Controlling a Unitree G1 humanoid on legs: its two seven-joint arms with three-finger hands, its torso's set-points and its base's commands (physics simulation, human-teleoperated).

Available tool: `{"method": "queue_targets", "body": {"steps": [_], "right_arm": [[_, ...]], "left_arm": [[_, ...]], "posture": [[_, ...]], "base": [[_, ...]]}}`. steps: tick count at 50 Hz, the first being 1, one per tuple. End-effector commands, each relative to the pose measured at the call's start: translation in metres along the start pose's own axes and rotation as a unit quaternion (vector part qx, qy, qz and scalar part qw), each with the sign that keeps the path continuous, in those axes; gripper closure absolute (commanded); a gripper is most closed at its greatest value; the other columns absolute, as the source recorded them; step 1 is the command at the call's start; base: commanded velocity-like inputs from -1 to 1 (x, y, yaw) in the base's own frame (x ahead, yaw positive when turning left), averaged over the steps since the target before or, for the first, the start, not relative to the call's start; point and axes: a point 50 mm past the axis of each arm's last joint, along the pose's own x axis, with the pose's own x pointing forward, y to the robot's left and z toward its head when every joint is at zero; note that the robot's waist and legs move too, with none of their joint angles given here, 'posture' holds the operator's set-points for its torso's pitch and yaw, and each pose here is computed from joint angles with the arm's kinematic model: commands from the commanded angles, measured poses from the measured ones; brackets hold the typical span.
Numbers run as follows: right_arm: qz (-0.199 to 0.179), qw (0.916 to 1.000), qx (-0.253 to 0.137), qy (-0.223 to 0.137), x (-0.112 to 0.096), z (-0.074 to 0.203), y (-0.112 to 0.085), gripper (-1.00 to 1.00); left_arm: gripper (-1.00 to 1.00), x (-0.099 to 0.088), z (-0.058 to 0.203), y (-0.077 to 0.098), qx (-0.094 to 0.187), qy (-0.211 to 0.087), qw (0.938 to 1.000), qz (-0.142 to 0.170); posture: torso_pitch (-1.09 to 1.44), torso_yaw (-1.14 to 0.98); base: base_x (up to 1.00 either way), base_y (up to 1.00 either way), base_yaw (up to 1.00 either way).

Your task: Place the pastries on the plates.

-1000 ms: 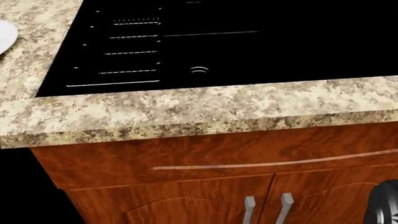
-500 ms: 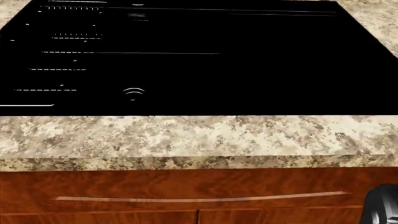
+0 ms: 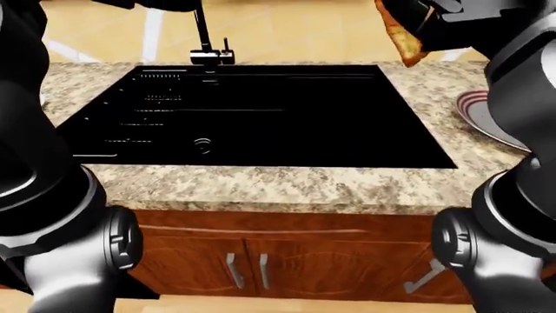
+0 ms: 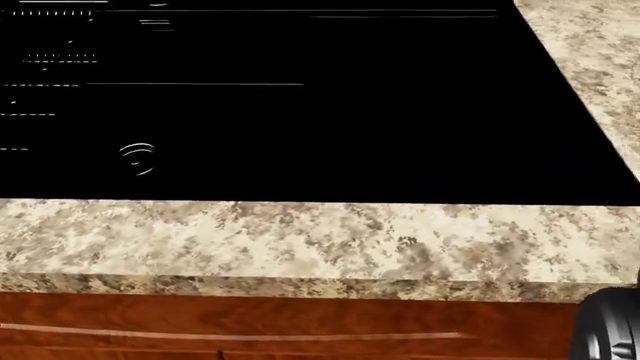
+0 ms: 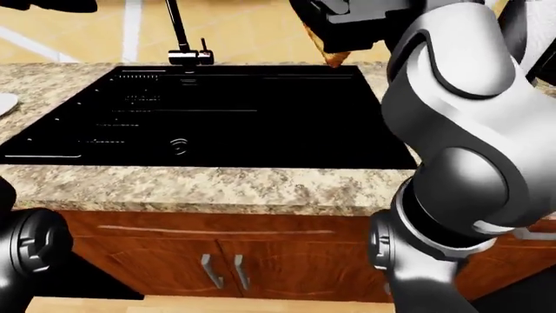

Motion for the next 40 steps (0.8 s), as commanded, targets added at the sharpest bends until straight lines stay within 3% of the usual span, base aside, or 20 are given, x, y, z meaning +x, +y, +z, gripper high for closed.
{"method": "queue_targets", "body": {"steps": [1,10,14,20,28,40], "right_arm": [[-0.026,0.9984,0.015,-0.047,-0.0036,0.0172,-0.0095,1.0],[-0.031,0.9985,0.007,-0.045,-0.0052,0.0161,-0.0117,1.0],[-0.034,0.9982,0.029,-0.04,-0.0045,0.014,-0.0123,1.0],[-0.031,0.9984,0.024,-0.041,-0.005,0.018,-0.0118,1.0],[-0.022,0.9986,0.019,-0.043,-0.0052,0.0188,-0.0086,1.0],[-0.007,0.999,0.005,-0.043,-0.0067,0.0148,-0.0045,1.0]], "left_arm": [[-1.0,-0.003,0.0179,0.0,0.006,-0.047,0.9989,0.0],[-1.0,-0.0038,0.017,0.0002,0.006,-0.046,0.9989,0.001],[-1.0,-0.0032,0.0181,0.0011,0.006,-0.047,0.9989,0.003],[-1.0,-0.0027,0.0195,0.0026,0.006,-0.048,0.9988,0.003],[-1.0,-0.0024,0.0202,0.0019,0.006,-0.049,0.9988,0.003],[-1.0,-0.0056,0.0176,0.002,0.007,-0.046,0.9989,0.003]], "posture": [[-0.14,0.0],[-0.14,0.0],[-0.14,0.0],[-0.14,0.0],[-0.14,0.0],[-0.14,0.0]], "base": [[-0.34,-0.41,0.0],[-0.34,-0.4,0.0],[-0.34,-0.26,-0.09],[-0.35,0.0,-0.76],[-0.19,-0.54,0.0],[0.0,-0.03,0.0]]}}
